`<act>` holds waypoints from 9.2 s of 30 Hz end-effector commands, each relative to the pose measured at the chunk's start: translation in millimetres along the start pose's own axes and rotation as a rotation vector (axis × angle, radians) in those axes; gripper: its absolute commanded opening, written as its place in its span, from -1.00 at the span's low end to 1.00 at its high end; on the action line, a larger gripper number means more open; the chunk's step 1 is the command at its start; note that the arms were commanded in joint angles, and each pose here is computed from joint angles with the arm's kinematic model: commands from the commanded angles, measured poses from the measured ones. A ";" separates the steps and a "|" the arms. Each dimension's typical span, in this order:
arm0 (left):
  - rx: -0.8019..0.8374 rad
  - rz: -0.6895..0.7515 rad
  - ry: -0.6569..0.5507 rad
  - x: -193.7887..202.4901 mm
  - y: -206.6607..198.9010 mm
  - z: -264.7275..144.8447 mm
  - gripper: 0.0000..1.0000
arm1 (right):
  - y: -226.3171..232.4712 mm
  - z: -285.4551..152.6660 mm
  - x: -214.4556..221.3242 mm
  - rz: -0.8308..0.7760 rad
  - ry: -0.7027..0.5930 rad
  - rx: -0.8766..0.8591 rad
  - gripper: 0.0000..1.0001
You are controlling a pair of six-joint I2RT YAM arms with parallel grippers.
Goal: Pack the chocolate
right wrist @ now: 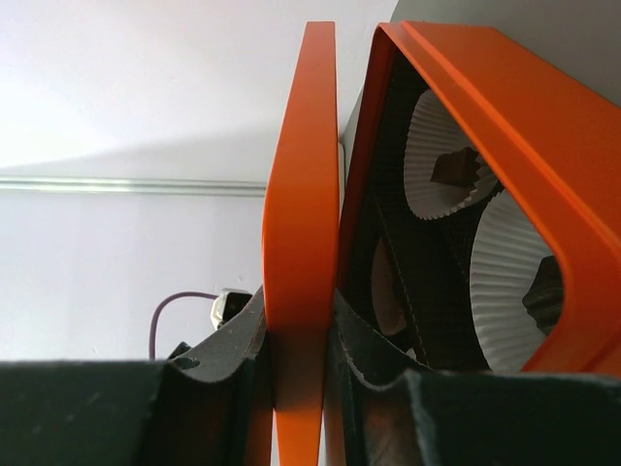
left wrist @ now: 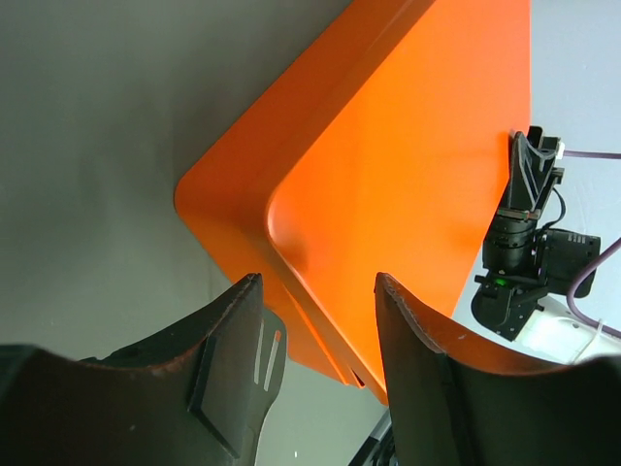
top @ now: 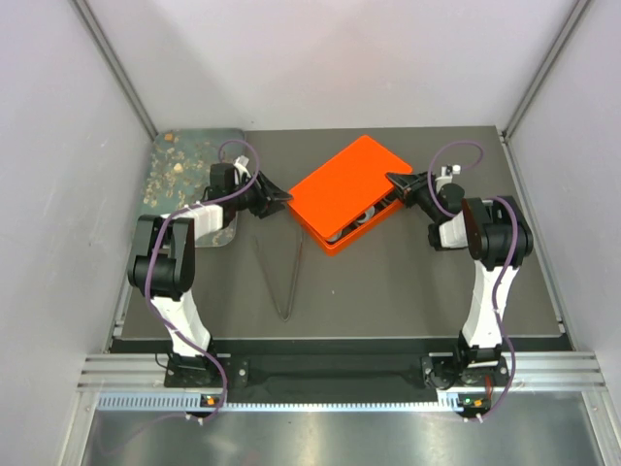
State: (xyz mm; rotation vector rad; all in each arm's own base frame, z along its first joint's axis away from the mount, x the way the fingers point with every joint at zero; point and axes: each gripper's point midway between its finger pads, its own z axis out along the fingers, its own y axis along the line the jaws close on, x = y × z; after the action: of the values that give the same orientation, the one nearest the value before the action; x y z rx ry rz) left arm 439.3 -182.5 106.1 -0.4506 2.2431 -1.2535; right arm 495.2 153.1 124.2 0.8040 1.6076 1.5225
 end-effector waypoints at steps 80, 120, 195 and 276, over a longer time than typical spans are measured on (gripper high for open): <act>-0.055 0.133 0.008 -10.0 -36.5 -1.1 0.07 | 33.3 -101.0 -96.8 -0.098 -0.203 -0.118 -0.31; 0.124 0.710 0.216 4.7 -70.5 131.2 -0.41 | -34.0 -64.5 36.5 -0.219 0.036 0.608 0.24; -0.007 0.534 0.250 3.0 -65.7 82.4 -0.19 | -27.2 -68.5 29.5 -0.340 0.043 0.675 0.02; -0.026 0.469 0.284 66.1 -57.3 123.8 -0.12 | -47.0 15.4 -67.0 -0.810 0.502 0.367 0.18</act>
State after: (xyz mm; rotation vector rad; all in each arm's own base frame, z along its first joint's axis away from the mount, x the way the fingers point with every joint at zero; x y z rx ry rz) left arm 458.5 -335.3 108.9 0.2634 2.3480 -1.1468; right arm 558.1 85.9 87.7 -0.0413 2.2676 0.6935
